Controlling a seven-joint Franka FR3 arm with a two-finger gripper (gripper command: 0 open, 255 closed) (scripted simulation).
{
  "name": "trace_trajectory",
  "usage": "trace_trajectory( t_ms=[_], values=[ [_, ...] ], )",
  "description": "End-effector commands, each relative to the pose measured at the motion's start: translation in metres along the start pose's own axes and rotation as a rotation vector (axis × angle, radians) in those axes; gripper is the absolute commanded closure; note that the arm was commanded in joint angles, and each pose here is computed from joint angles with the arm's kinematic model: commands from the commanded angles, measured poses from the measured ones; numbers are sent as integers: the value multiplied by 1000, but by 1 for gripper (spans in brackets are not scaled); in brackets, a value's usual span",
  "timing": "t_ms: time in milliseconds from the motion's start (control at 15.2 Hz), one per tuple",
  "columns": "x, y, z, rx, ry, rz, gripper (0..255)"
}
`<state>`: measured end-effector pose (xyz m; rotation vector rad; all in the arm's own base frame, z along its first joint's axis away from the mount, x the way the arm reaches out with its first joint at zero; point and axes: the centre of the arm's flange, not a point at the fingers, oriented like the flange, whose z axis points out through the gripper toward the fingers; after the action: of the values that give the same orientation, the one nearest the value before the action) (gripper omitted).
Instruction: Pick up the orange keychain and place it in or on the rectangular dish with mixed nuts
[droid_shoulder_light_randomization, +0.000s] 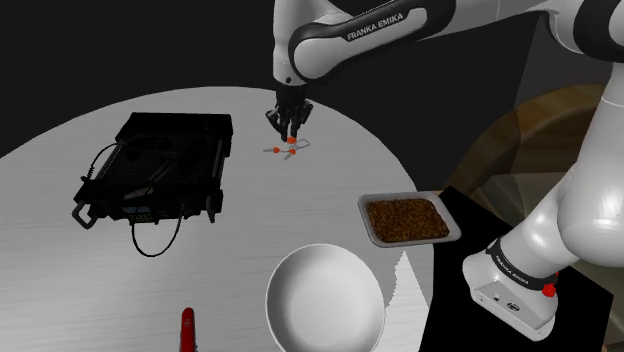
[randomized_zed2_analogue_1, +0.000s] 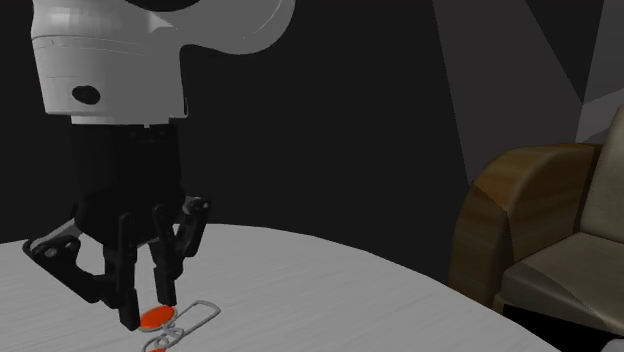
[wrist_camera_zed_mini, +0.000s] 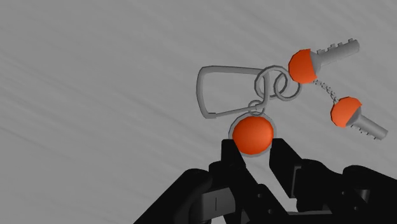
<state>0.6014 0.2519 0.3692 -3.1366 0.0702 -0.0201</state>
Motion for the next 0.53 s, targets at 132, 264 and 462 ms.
trace_trajectory(
  t_ms=[132, 264, 462],
  values=[
    [0, 0, -22, 0, 0, 0, 255],
    [0, 0, -32, 0, 0, 0, 255],
    [0, 0, -48, 0, 0, 0, 255]
  ],
)
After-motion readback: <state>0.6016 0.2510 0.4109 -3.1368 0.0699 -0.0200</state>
